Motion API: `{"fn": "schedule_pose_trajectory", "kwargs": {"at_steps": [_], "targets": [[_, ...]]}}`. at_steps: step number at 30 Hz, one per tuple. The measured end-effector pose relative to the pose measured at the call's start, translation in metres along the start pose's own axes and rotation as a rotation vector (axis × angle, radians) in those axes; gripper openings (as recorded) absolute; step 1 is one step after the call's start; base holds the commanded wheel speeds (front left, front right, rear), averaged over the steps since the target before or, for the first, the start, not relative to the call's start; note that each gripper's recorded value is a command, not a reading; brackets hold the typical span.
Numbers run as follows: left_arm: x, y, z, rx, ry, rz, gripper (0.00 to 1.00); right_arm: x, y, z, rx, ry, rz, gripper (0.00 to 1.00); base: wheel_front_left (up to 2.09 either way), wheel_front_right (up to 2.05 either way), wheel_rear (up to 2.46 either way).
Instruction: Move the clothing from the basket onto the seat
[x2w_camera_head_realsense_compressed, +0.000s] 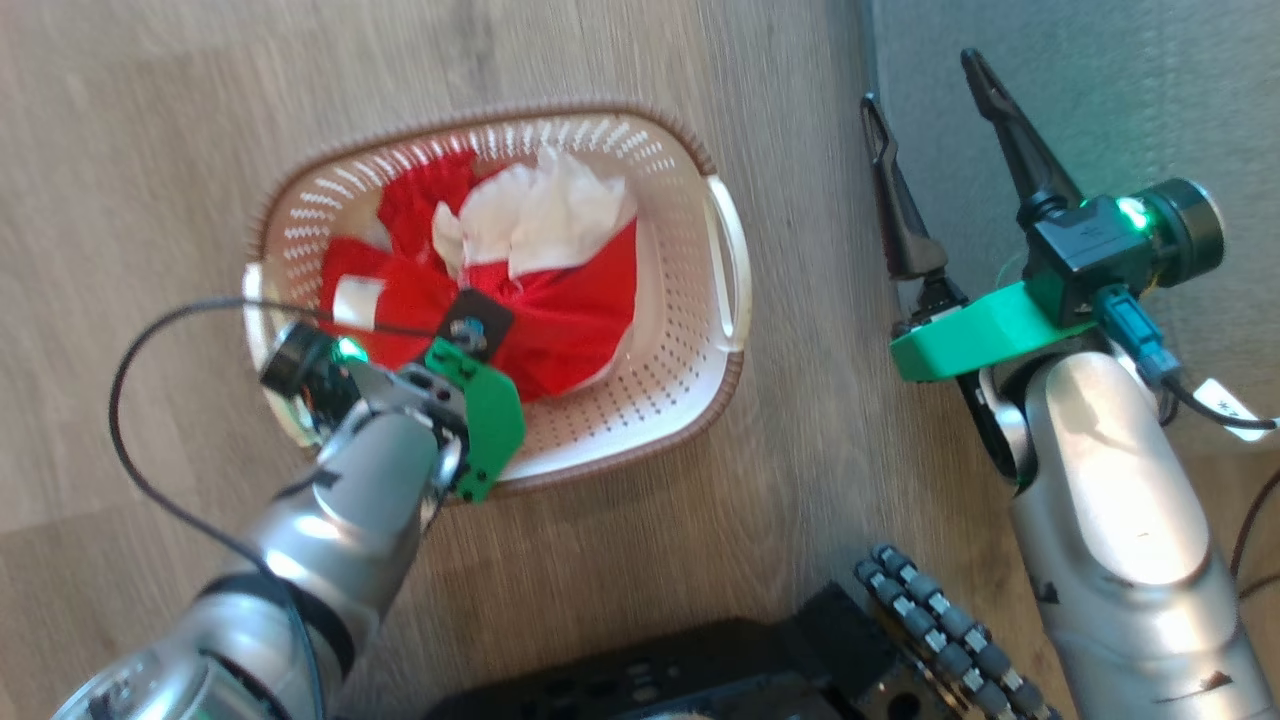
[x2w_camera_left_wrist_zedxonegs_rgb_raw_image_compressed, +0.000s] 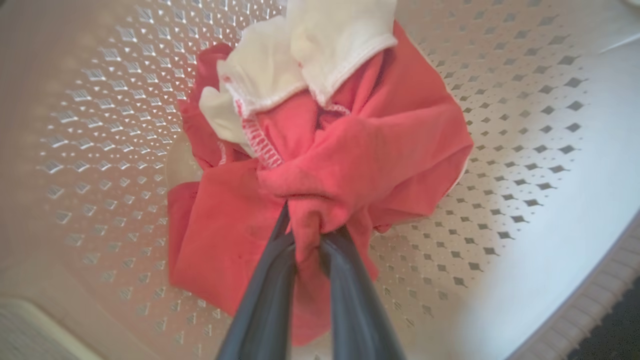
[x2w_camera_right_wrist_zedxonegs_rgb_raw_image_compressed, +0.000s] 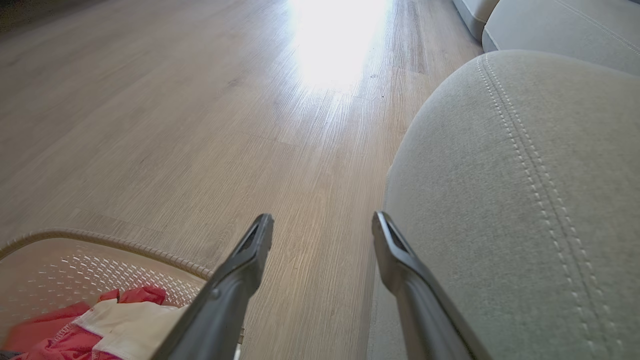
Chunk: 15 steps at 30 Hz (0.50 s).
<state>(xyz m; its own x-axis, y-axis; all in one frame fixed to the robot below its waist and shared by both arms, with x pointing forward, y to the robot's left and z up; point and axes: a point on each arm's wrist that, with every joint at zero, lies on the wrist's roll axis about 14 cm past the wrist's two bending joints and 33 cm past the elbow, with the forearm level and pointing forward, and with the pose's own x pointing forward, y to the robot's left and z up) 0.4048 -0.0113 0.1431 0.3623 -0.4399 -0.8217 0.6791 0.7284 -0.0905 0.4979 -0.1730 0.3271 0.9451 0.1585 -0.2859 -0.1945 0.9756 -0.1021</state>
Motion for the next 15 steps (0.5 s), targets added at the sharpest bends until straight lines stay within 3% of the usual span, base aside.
{"fn": "schedule_pose_trajectory", "kwargs": {"at_steps": [15], "targets": [[-0.098, 0.017, 0.062, -0.119, -0.265, 0.203, 0.00, -0.047, 0.007, 0.068, 0.022, -0.114, -0.008, 1.00, 0.00, 0.00, 0.00]]}}
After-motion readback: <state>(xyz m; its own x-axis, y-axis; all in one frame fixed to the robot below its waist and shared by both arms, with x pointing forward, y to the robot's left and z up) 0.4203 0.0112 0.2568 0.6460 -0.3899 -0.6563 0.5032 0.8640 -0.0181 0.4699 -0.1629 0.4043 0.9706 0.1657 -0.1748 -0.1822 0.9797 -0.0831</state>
